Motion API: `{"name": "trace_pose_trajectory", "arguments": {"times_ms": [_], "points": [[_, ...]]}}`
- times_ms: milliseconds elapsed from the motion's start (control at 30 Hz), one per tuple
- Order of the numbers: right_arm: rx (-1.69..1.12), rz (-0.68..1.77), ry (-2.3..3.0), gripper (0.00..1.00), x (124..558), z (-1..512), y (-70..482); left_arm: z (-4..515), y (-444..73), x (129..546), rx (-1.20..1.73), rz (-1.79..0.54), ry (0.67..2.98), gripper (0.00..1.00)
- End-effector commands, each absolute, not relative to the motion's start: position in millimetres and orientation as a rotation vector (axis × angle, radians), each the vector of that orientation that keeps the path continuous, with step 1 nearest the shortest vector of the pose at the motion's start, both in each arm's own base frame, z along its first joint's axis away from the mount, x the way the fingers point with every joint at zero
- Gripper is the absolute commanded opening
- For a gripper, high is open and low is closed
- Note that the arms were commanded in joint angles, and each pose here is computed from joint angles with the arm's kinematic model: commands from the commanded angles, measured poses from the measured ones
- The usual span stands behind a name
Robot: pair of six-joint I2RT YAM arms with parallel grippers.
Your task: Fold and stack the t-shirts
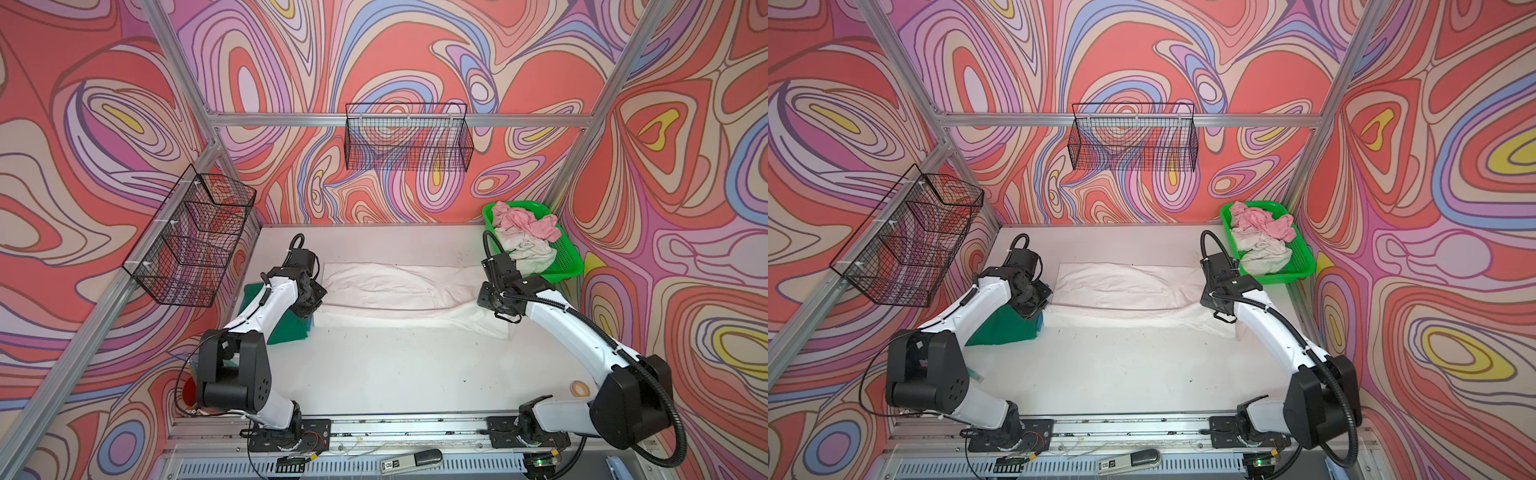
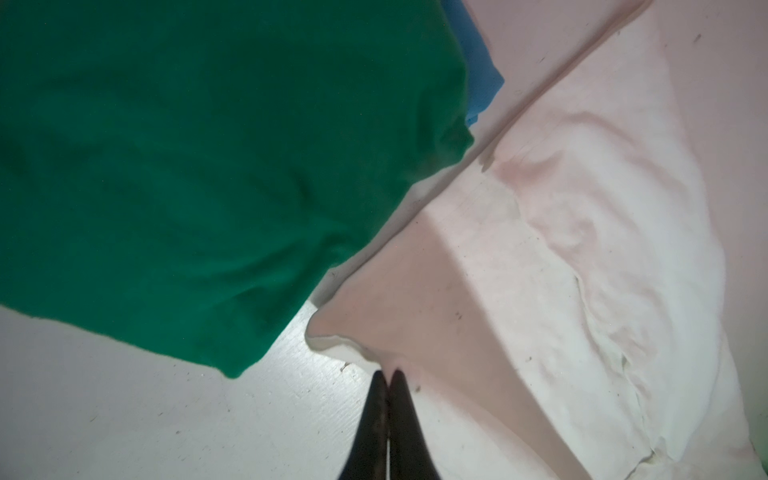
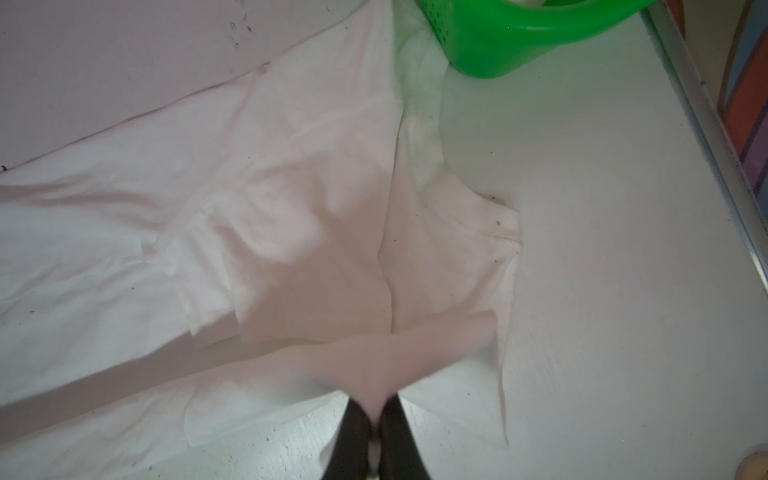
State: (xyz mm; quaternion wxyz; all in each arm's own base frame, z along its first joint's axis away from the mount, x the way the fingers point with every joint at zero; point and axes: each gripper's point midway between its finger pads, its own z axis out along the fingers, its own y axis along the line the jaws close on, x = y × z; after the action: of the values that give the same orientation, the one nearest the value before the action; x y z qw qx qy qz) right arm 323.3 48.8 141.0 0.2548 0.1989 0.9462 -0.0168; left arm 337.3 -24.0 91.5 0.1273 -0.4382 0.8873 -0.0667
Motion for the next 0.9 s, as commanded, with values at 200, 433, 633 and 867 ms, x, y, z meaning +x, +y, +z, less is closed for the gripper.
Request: {"name": "trace_pose_trajectory", "arguments": {"times_ms": [200,433,633,867], "points": [[0.513,-0.020,2.560,0.00,353.7,140.7,51.4,79.7,-17.3,354.3,-1.300,-0.103,2.626,0.00],[0.516,-0.037,2.562,0.00,364.6,137.8,50.4,73.1,-19.4,365.0,-1.304,-0.102,2.643,0.00],[0.514,-0.053,2.566,0.00,373.4,135.8,49.7,69.1,-20.2,373.6,-1.307,-0.091,2.659,0.00],[0.519,-0.050,2.557,0.00,383.8,138.7,48.9,67.2,-19.9,379.8,-1.298,-0.079,2.668,0.00]]}}
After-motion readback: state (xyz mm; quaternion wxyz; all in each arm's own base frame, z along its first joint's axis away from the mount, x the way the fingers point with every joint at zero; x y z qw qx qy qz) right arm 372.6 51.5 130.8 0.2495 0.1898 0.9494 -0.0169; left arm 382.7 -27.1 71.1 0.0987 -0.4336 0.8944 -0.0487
